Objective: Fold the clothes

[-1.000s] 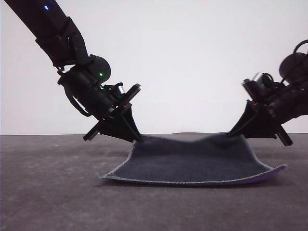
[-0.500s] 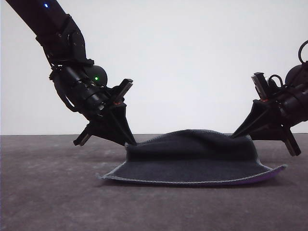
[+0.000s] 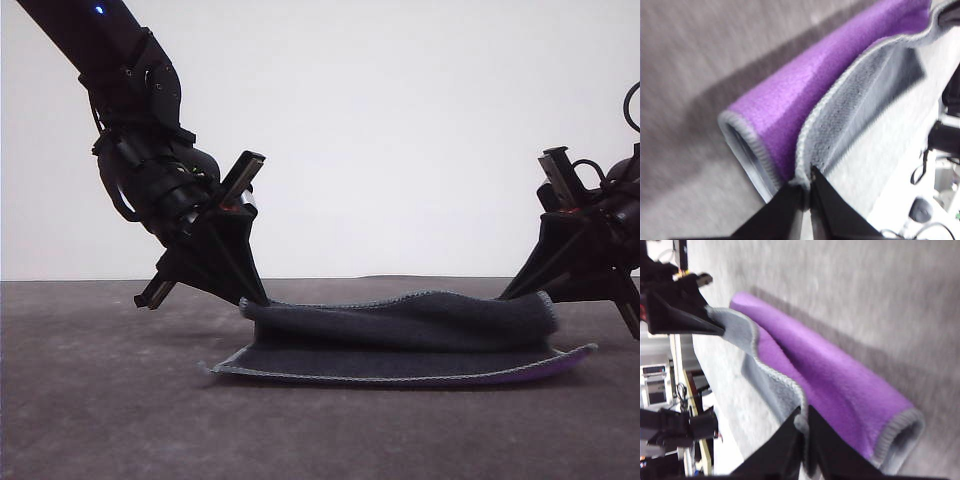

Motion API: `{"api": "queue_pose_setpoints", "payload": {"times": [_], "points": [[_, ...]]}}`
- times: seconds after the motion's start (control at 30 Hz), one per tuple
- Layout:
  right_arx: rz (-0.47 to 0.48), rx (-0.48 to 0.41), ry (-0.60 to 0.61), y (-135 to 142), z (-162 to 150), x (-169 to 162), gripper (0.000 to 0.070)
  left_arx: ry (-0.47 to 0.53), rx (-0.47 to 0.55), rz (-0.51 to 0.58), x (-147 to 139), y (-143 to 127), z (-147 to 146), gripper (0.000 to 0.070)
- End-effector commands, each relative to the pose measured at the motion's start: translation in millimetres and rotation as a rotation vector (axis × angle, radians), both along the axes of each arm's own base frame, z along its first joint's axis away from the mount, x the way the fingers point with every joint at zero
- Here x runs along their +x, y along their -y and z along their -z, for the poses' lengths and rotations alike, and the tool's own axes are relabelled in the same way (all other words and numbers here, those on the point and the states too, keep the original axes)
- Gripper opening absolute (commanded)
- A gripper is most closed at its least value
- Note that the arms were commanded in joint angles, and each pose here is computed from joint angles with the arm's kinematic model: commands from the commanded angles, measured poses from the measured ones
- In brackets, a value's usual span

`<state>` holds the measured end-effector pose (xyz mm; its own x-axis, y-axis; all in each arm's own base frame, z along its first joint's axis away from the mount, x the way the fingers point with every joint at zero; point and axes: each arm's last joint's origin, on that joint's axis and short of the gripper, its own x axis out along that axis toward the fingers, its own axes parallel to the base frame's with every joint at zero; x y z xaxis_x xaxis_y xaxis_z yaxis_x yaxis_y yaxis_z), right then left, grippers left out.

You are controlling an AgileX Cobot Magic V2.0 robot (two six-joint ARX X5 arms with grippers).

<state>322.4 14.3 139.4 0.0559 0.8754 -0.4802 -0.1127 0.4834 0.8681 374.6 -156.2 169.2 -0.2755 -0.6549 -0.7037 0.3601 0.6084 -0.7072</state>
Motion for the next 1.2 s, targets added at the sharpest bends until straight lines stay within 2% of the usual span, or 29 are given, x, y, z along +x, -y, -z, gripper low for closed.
{"api": "queue_pose_setpoints", "payload": {"times": [0.0,0.37,0.4,0.47,0.57,0.63,0.77,0.83,1.17], "points": [[-0.021,-0.003,0.036,1,-2,3,0.0,0.009,-0.012,0.029,3,3,2,0.0003],[-0.044,-0.003,-0.024,0,-2,-5,0.0005,-0.033,-0.011,0.048,-2,3,2,0.0014],[-0.044,-0.002,-0.025,0,-2,-5,0.0018,-0.036,-0.016,0.048,-2,3,1,0.0038],[-0.044,-0.002,-0.027,0,-2,-5,0.0093,-0.042,-0.024,0.049,-3,4,1,0.0133],[-0.045,-0.001,-0.026,0,-2,-5,0.0213,-0.057,-0.036,0.046,-4,4,1,0.0334],[-0.046,-0.002,-0.023,1,-2,-5,0.0272,-0.061,-0.037,0.046,-4,4,1,0.0399],[-0.045,-0.002,-0.017,2,-2,-5,0.0329,-0.072,-0.033,0.046,-5,4,0,0.0414],[-0.042,-0.002,-0.017,3,-2,-5,0.0358,-0.078,-0.032,0.047,-6,3,0,0.0446],[-0.056,0.002,-0.019,5,-20,-7,0.0361,-0.138,-0.102,0.057,-11,3,-3,0.0476]]}}
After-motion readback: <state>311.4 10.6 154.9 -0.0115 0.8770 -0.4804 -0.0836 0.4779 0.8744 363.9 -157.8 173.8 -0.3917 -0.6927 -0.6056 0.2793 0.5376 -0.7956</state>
